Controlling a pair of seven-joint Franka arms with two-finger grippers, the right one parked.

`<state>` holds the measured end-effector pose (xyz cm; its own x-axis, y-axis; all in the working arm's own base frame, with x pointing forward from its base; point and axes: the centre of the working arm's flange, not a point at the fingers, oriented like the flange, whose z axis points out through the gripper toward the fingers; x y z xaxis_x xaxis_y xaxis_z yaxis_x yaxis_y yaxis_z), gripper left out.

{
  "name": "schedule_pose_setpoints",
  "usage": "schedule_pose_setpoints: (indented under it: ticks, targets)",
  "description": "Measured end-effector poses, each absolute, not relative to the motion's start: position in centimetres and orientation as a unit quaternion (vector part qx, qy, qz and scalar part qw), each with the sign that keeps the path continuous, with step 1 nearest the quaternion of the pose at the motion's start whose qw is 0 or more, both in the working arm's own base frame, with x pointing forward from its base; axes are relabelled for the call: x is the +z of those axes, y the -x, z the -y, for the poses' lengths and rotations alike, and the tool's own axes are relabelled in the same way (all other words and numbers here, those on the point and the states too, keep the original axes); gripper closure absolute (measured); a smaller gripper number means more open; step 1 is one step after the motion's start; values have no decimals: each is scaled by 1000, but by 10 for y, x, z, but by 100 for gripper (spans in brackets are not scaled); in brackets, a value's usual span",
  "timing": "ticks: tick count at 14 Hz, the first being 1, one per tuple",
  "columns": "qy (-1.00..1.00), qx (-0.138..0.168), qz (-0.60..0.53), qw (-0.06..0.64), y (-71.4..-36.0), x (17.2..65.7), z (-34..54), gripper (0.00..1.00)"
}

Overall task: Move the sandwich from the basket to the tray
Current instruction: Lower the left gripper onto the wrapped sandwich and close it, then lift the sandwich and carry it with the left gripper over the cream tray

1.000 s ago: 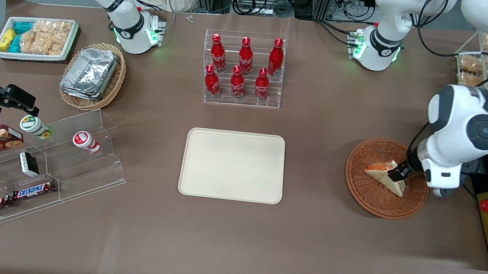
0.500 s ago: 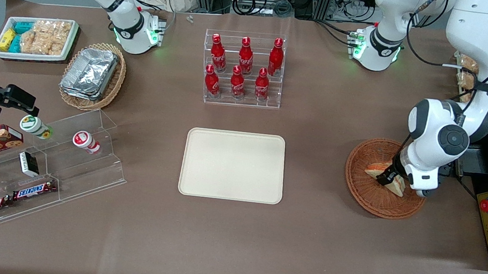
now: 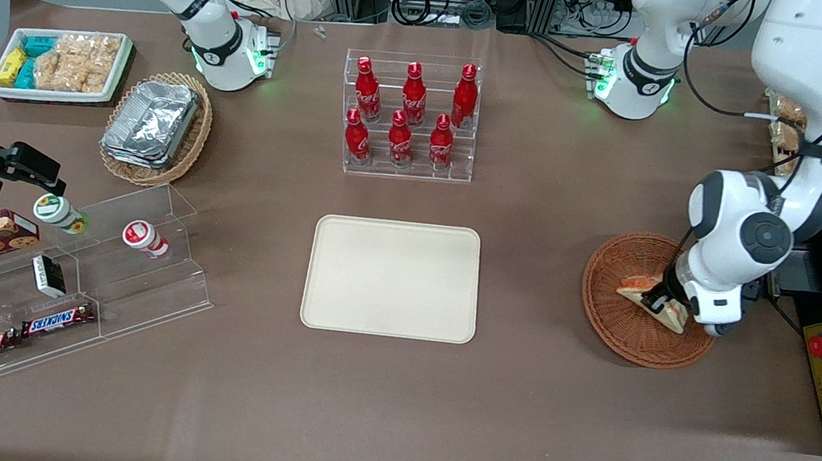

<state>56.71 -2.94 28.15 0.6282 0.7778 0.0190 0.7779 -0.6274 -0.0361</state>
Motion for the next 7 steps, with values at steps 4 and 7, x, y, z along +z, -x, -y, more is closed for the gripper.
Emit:
schedule_pose_setpoints:
  ticks: [4,7]
  targets:
    - [942,19,334,28,-560,397,78,75]
    - [981,7,194,17,-546,439,168,80]
